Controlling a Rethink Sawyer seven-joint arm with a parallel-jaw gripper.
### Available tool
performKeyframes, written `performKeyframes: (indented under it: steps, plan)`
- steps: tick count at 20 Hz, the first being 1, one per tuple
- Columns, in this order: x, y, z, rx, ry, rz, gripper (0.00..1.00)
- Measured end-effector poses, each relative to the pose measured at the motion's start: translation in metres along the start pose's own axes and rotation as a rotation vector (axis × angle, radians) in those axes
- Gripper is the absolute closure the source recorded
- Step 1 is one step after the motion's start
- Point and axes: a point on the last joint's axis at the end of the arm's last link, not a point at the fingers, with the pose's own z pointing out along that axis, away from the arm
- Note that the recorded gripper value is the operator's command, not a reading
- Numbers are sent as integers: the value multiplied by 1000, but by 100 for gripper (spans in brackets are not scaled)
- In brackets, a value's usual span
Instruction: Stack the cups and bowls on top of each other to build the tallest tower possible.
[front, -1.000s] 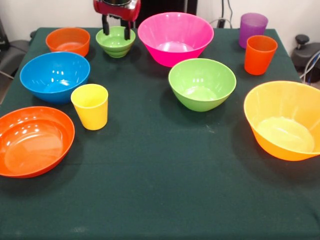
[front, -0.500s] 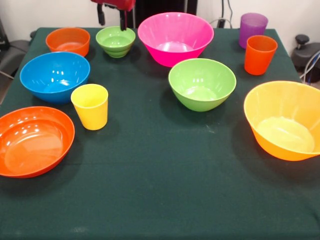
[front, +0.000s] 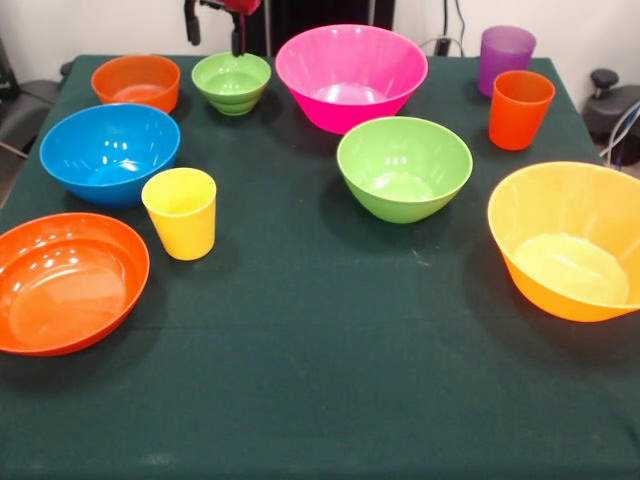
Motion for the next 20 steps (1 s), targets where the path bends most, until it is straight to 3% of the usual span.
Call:
performKeyframes:
  steps: [15, 20]
  plan:
    - [-6, -2, 43, -9, 58, 1, 0]
    - [-8, -17, 47, -13, 63, 29, 0]
